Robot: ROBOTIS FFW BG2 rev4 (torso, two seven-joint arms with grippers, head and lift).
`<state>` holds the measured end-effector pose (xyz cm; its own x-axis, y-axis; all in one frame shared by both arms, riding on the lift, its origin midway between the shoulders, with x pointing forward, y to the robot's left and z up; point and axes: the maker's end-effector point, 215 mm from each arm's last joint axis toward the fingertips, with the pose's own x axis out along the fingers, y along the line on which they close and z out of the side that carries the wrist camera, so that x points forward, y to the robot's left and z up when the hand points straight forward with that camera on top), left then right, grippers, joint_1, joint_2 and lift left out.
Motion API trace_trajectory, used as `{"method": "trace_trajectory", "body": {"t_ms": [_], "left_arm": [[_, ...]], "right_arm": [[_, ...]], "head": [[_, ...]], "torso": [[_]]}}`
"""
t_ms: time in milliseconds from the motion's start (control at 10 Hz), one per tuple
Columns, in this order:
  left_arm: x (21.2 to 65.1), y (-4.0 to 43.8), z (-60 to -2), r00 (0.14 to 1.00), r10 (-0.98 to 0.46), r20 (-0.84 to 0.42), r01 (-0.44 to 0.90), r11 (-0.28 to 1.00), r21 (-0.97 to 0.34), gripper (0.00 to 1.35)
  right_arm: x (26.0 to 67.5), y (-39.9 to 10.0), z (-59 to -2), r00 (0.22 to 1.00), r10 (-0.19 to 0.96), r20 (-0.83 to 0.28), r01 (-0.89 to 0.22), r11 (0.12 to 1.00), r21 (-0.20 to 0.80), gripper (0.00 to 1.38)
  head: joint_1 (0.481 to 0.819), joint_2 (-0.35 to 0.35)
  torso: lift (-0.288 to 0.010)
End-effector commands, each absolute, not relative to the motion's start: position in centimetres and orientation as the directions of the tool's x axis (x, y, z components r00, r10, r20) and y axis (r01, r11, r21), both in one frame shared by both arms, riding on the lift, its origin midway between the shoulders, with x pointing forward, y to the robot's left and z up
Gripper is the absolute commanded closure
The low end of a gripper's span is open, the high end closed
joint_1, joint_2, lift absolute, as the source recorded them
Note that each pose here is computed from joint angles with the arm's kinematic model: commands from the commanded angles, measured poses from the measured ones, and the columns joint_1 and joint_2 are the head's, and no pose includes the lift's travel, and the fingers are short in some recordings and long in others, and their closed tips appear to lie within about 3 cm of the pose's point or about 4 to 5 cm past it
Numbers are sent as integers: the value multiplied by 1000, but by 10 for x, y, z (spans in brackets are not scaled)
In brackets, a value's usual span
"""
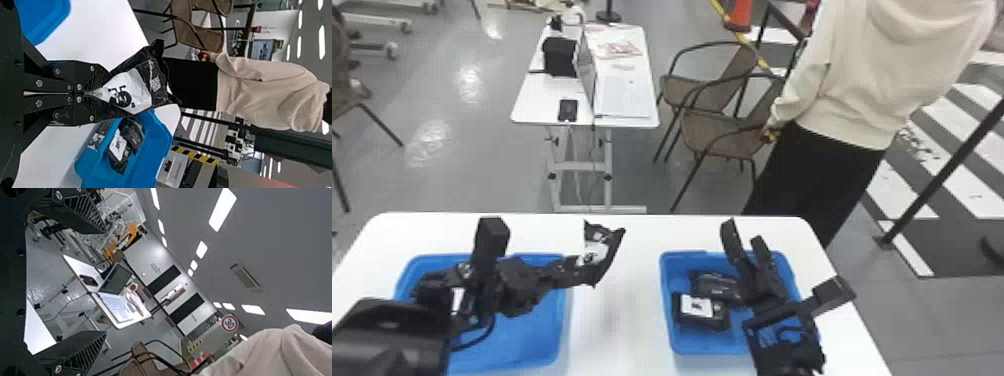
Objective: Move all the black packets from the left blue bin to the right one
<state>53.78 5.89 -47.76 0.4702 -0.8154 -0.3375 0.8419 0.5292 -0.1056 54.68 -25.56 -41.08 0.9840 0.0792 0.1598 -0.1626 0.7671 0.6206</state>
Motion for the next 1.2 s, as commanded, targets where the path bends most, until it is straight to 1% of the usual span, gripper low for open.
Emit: {"method": "trace_trajectory", "body": {"t_ms": [0,100,300,500,600,800,900,1000,1100], "left_arm": [[551,30,-464,416,-850,-325,886,458,-65,1214],[553,8,-460,360,-872,-332,913,402,-65,1214],[556,-21,-449,305,-890,-338,938,343,-56,1214],[558,-41,-440,283,-902,-326,945,321,-68,1214],[558,-47,-436,273,-907,-320,949,309,-65,1214],[555,-57,-428,263,-922,-284,950,298,-88,1214],[553,-60,-427,257,-925,-280,952,293,-93,1214],[553,-61,-427,259,-925,-279,951,294,-94,1214],[554,-61,-428,263,-924,-277,949,299,-96,1214]], "right_arm": [[556,-227,-408,975,158,159,-223,755,617,104],[562,-207,-409,963,220,158,-270,743,612,104],[569,-174,-397,932,314,183,-360,723,590,104],[570,-151,-393,908,375,186,-409,703,582,99],[570,-140,-396,899,405,168,-422,697,579,104],[576,-130,-409,895,427,132,-420,700,578,104],[581,-129,-410,893,432,126,-422,704,571,214],[584,-126,-409,886,446,125,-434,706,559,818],[585,-125,-410,886,447,120,-434,712,552,1303]], "head": [[695,-198],[695,-196],[695,-192],[695,-189],[695,-185],[695,-178],[695,-177],[695,-177],[695,-177]], "torso": [[0],[0],[0],[0],[0],[0],[0],[0],[0]]}}
